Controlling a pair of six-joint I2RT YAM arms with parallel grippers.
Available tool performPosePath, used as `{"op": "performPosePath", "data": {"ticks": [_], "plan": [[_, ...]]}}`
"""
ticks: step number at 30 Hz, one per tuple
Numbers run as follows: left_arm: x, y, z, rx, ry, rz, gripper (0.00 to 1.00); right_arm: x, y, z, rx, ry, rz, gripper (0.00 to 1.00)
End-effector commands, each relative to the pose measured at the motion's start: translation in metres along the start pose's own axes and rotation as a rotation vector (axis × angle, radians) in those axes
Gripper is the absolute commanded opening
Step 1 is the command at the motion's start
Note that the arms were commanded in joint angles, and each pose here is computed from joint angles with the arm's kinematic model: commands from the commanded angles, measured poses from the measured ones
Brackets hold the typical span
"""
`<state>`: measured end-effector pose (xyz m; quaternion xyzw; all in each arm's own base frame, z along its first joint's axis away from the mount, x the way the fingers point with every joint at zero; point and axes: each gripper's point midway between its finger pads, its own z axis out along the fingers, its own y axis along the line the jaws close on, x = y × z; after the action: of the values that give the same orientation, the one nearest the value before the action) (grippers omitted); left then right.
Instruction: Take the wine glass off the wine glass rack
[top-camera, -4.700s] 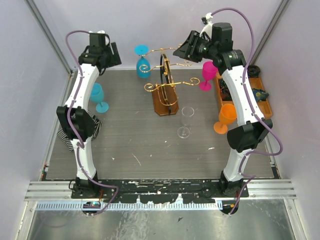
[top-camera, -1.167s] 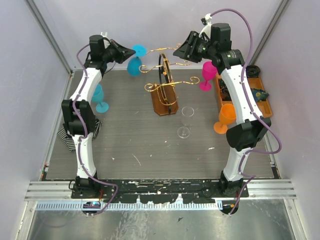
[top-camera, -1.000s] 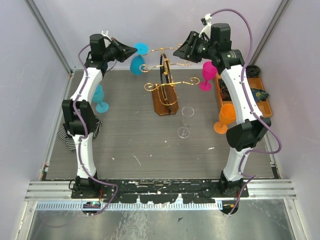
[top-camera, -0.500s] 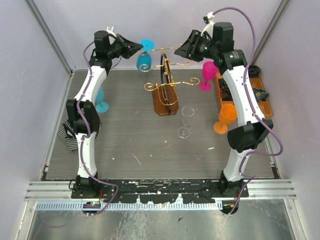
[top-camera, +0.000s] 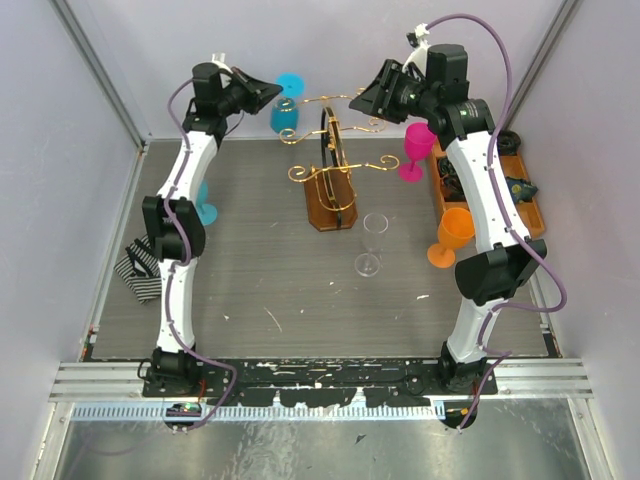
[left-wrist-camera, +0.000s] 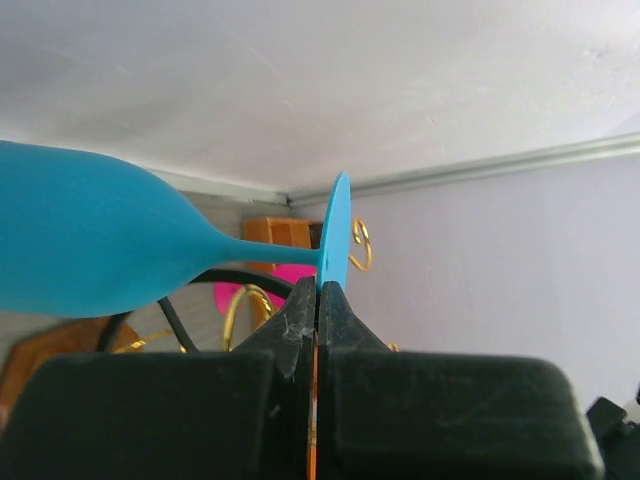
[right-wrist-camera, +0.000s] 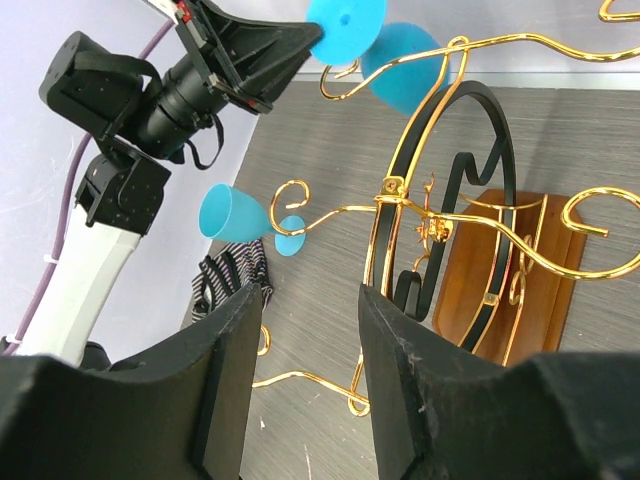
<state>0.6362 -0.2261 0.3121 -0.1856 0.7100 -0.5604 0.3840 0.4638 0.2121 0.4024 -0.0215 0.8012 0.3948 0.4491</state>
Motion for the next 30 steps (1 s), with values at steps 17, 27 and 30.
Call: {"op": "performPosePath", "data": {"ticks": [17, 27, 30], "plan": [[-0.069, -0.008, -0.110, -0.276, -0.240, 0.444, 0.00, -0.018, 0.027, -0.027, -0.055, -0.076, -0.055, 0.49], [-0.006, -0.050, -0.218, -0.345, -0.291, 0.673, 0.00, -0.007, 0.036, -0.048, -0.075, -0.090, -0.056, 0.49], [0.024, -0.055, -0.255, -0.380, -0.279, 0.730, 0.00, -0.005, 0.040, -0.056, -0.086, -0.102, -0.058, 0.49]]}}
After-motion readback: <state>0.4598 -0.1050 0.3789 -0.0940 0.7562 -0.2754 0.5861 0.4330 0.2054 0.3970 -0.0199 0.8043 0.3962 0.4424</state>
